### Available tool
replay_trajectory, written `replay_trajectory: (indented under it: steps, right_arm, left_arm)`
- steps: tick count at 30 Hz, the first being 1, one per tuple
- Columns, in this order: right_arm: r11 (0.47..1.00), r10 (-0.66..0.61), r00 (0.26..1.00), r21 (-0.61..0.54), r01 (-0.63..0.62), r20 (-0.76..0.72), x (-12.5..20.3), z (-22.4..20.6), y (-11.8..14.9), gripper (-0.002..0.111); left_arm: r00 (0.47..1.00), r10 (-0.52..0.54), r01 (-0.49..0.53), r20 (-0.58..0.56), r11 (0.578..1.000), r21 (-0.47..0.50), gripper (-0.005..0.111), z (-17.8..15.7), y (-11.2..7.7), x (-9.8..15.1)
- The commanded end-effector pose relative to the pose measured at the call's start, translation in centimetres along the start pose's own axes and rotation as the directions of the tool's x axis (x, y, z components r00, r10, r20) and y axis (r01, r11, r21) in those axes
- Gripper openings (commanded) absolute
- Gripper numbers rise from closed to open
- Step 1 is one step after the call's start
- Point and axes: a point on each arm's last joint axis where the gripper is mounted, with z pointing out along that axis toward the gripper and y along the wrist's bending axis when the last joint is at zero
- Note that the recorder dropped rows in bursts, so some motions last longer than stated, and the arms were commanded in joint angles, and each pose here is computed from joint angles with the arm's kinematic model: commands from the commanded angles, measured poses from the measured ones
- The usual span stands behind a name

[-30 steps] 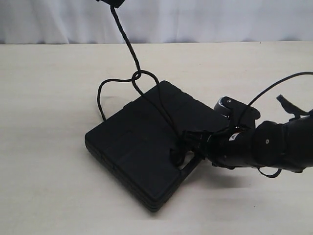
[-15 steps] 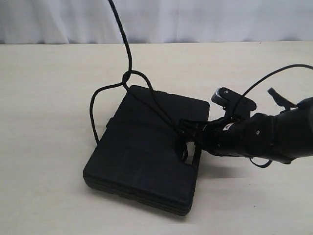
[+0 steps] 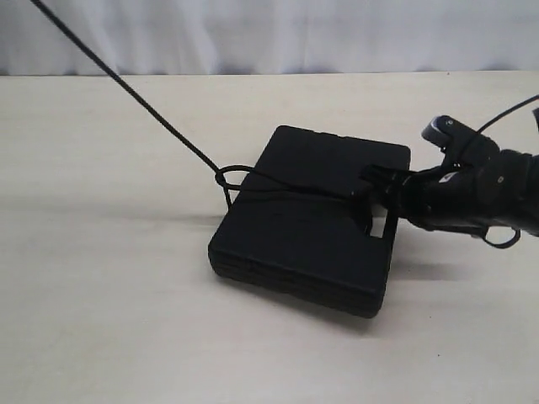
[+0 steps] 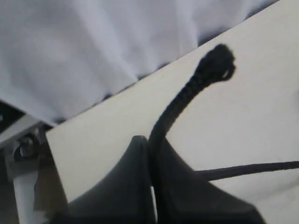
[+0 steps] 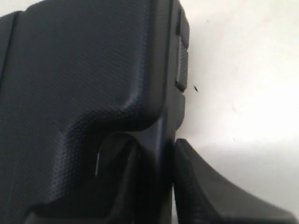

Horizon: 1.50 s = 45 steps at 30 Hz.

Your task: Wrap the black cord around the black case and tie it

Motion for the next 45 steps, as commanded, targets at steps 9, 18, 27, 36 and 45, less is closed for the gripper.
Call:
replay_trajectory:
  steps: [9,18,27,36,45]
  right_arm:
    - [0.994,-0.074,0.997,-0.075,0.075,0.015,-4.1,1.9,4.0,0.004]
    - [0.995,-0.083,0.995,-0.052,0.08,-0.051,-3.8,4.9,4.1,0.004]
    - [0.991,-0.127,0.988,-0.059,0.122,-0.082,-4.0,5.2,4.5,0.004]
    - [0.989,-0.141,0.986,-0.063,0.136,-0.086,-4.0,5.2,4.6,0.004]
    - [0.976,-0.216,0.967,-0.07,0.208,-0.135,-3.5,5.1,4.5,0.004]
  left_arm:
    - [0.937,-0.234,0.139,-0.259,0.931,-0.336,0.0,5.3,7.4,11.9]
    - [0.903,-0.209,0.168,-0.376,0.976,-0.139,0.001,10.1,7.1,14.4]
    - [0.873,-0.208,0.218,-0.441,0.976,-0.029,0.049,13.4,6.7,16.1]
    - [0.943,-0.117,0.151,-0.313,0.985,0.087,0.055,12.0,4.8,10.0]
    - [0.806,0.592,-0.499,0.014,0.666,0.555,0.055,16.9,-9.7,4.7]
